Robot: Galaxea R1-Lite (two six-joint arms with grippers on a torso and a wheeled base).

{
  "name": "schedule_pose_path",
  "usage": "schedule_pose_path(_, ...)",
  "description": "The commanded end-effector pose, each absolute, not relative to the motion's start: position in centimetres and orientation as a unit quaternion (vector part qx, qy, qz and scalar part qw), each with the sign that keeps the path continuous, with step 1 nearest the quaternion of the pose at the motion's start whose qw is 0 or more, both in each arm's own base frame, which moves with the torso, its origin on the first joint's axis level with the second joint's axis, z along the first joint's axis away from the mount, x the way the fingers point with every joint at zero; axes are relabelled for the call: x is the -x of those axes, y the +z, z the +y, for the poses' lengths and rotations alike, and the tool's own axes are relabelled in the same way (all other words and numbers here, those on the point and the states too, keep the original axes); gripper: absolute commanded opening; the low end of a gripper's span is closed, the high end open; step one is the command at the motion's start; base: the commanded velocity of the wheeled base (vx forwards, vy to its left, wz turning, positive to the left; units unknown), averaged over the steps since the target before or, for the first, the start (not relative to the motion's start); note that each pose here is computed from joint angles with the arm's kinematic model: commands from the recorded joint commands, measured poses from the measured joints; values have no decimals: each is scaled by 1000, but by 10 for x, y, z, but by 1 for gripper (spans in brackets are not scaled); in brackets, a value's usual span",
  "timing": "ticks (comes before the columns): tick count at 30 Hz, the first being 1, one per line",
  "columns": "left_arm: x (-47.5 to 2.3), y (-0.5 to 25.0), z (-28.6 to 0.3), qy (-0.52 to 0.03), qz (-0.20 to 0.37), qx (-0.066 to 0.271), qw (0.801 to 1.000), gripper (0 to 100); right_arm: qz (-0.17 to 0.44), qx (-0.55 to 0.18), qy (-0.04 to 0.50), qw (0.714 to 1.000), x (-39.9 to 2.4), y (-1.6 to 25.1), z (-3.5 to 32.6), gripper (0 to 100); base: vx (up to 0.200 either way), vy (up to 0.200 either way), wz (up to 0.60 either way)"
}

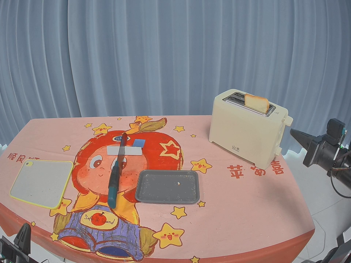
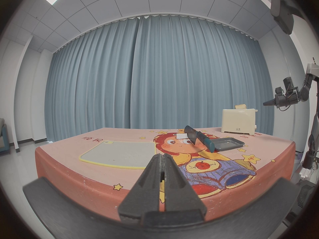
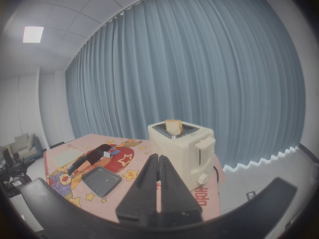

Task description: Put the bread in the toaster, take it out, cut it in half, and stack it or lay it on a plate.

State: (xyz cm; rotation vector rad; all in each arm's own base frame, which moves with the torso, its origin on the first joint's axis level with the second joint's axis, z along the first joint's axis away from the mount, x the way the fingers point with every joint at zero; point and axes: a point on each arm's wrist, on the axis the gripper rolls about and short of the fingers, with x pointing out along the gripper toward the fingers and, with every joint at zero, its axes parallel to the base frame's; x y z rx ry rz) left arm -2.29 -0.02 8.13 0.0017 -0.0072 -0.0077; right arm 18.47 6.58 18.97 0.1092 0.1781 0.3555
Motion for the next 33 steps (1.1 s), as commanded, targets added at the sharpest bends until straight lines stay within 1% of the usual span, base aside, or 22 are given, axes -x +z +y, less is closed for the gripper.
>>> schedule_pose_path(1,23,76,0,-4,-3,-1,1000,0,62,-58,179,980,-176,200,63,0,0,0,0)
schedule_pose_path(20,23,76,0,-4,-3,-1,1000,0,65,-43,180,981,-175,197,62,0,0,0,0)
schedule_pose_path(32,23,76,0,-4,-3,-1,1000,0,56,-45,179,981,-178,202,63,0,0,0,0)
schedule_pose_path(33,23,76,0,-4,-3,-1,1000,0,49,-47,179,981,-179,206,63,0,0,0,0)
